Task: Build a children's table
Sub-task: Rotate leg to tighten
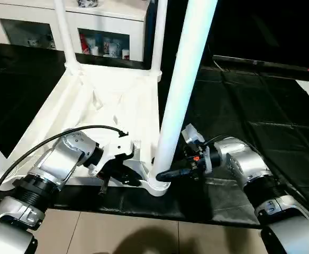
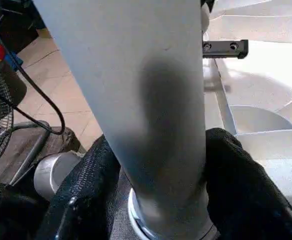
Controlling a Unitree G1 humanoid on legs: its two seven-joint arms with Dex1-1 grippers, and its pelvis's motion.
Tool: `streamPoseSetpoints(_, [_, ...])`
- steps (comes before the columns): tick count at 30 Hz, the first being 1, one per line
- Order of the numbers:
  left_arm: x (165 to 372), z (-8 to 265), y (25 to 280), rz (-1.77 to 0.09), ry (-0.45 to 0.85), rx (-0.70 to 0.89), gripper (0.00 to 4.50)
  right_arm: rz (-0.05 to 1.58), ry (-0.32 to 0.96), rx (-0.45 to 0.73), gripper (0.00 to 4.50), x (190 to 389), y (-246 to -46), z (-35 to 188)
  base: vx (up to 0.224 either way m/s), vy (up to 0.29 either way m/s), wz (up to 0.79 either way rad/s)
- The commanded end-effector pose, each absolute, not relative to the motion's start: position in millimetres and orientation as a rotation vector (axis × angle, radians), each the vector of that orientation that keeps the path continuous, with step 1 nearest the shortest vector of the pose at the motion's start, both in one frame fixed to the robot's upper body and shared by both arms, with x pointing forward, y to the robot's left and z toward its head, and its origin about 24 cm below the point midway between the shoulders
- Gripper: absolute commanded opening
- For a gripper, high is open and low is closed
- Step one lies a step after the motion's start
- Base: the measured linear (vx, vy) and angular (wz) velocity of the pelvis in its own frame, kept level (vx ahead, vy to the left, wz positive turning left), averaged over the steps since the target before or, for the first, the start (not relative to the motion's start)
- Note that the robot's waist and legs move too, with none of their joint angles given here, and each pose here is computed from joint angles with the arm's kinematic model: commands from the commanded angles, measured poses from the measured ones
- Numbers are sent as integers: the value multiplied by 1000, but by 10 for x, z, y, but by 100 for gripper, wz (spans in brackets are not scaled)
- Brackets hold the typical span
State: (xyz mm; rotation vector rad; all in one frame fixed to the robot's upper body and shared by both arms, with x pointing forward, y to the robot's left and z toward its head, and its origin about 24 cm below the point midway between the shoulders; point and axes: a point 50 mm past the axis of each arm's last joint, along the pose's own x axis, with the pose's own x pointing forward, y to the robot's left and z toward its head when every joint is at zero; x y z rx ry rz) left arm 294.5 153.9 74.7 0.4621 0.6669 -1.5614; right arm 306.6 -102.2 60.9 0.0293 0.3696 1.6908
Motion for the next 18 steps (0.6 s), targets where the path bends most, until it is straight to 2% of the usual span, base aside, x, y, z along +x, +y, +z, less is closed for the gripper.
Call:
streamPoseSetpoints(1, [2903, 734, 1427, -1634, 657, 474, 0, 1711, 368, 39, 212, 3085, -1023, 666, 0, 0, 0])
streamPoseSetpoints(5, [2938, 727, 1421, -1588, 652, 457, 0, 1707, 373, 50, 210, 3065, -1001, 654, 0, 0, 0])
streamPoseSetpoints(6, [3001, 724, 1394, -1508, 635, 422, 0, 1648, 373, 47, 210, 3071, -961, 630, 0, 0, 0])
streamPoseSetpoints(9, [3064, 725, 1367, -1429, 617, 384, 0, 1582, 371, 56, 209, 3090, -922, 617, 0, 0, 0])
streamPoseSetpoints(11, [3133, 730, 1335, -1346, 600, 339, 0, 1500, 362, 77, 208, 3118, -850, 606, 0, 0, 0])
streamPoseSetpoints(12, [3199, 730, 1284, -1266, 580, 303, 0, 1390, 370, 72, 208, 3149, -744, 564, 0, 0, 0])
streamPoseSetpoints(14, [3215, 730, 1267, -1246, 574, 295, 0, 1360, 374, 65, 206, 3155, -712, 549, 0, 0, 0])
streamPoseSetpoints(15, [3246, 736, 1218, -1201, 560, 265, 0, 1265, 391, 54, 205, 3191, -642, 510, 0, 0, 0])
streamPoseSetpoints(16, [3248, 736, 1214, -1197, 559, 262, 0, 1257, 392, 54, 203, 3194, -636, 508, 0, 0, 0])
streamPoseSetpoints(17, [3279, 744, 1161, -1147, 544, 232, 0, 1156, 405, 58, 202, 3236, -567, 481, 0, 0, 0])
streamPoseSetpoints(18, [3279, 744, 1161, -1147, 544, 232, 0, 1156, 405, 58, 199, 3236, -567, 481, 0, 0, 0])
